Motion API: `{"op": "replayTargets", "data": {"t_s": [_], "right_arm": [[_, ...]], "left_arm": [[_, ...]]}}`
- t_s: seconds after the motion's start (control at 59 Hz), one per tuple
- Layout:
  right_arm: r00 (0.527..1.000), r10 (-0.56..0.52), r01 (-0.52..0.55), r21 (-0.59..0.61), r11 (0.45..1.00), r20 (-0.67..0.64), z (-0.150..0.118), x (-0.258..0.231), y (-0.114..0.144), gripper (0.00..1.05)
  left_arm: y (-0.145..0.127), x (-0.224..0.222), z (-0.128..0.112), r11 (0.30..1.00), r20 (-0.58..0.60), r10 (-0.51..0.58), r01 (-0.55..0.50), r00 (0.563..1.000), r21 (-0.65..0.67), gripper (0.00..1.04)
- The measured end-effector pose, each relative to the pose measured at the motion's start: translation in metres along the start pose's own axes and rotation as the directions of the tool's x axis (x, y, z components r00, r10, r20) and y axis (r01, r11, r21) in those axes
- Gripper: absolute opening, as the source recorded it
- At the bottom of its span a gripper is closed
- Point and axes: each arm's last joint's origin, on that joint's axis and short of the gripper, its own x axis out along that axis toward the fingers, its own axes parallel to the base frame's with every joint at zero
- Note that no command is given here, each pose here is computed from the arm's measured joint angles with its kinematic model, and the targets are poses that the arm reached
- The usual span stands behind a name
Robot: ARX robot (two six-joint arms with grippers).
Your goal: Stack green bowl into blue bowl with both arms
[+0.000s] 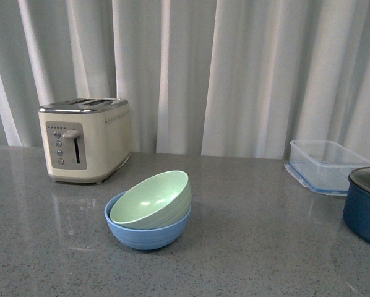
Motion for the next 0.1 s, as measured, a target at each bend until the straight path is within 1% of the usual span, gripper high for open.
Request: {"op": "replayTargets", "data": {"t_s": [0.102], "right_arm": [[1.0,0.0,0.0,0.0,1.0,0.0,0.0,0.0,0.0,0.95]], "left_arm": [[0.0,0.0,0.0,1.0,0.0,0.0,0.0,1.0,0.0,0.98]]}}
